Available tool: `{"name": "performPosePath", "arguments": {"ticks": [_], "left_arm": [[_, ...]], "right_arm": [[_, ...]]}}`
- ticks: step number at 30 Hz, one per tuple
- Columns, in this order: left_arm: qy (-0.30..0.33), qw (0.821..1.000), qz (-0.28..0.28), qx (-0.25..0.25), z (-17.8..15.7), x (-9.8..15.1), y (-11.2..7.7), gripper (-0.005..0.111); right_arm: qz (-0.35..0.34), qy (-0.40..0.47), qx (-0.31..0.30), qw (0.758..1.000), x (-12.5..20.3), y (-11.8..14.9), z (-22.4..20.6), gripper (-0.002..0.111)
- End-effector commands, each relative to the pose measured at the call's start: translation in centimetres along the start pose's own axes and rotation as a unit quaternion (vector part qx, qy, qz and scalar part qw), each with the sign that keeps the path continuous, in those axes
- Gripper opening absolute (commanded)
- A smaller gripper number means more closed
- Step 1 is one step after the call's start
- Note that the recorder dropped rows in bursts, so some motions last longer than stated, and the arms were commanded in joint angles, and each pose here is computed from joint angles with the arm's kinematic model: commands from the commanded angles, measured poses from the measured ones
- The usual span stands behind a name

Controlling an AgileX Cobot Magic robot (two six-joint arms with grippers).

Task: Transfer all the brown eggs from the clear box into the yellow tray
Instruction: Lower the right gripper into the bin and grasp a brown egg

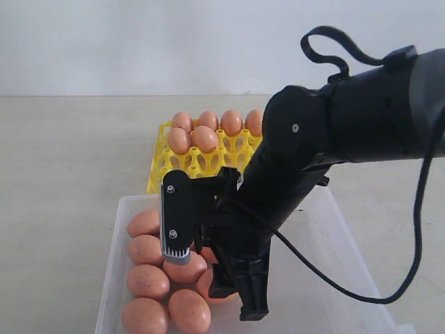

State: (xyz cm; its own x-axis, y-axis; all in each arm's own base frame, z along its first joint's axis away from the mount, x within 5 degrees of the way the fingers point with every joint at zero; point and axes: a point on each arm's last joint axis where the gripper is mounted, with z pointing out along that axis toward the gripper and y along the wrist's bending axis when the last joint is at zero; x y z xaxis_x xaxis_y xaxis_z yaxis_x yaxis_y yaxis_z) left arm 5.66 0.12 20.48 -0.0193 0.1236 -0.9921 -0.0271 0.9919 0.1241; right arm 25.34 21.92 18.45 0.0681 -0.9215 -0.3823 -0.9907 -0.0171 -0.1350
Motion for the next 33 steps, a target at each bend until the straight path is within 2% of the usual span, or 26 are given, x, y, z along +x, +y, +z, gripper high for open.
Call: {"name": "performPosePath", "arguments": {"ticks": [1,17,31,33], "left_arm": [[0.000,1.000,0.000,0.003,0.0,0.1,-0.1,0.004],[0.000,1.000,0.000,0.003,0.0,0.1,-0.1,0.004],[0.000,1.000,0.000,0.003,0.0,0.1,-0.1,0.004],[0.000,1.000,0.000,0.003,0.0,0.1,-0.1,0.004]], "right_arm": [[0.003,0.016,-0.025,1.000,0.5,0.3,1.6,0.055],[0.010,0.031,-0.042,0.999,1.1,0.2,3.6,0.055],[0.014,0.028,-0.023,0.999,1.2,-0.2,4.3,0.055],[0.015,0.031,-0.028,0.999,1.3,-0.1,4.5,0.050]]}}
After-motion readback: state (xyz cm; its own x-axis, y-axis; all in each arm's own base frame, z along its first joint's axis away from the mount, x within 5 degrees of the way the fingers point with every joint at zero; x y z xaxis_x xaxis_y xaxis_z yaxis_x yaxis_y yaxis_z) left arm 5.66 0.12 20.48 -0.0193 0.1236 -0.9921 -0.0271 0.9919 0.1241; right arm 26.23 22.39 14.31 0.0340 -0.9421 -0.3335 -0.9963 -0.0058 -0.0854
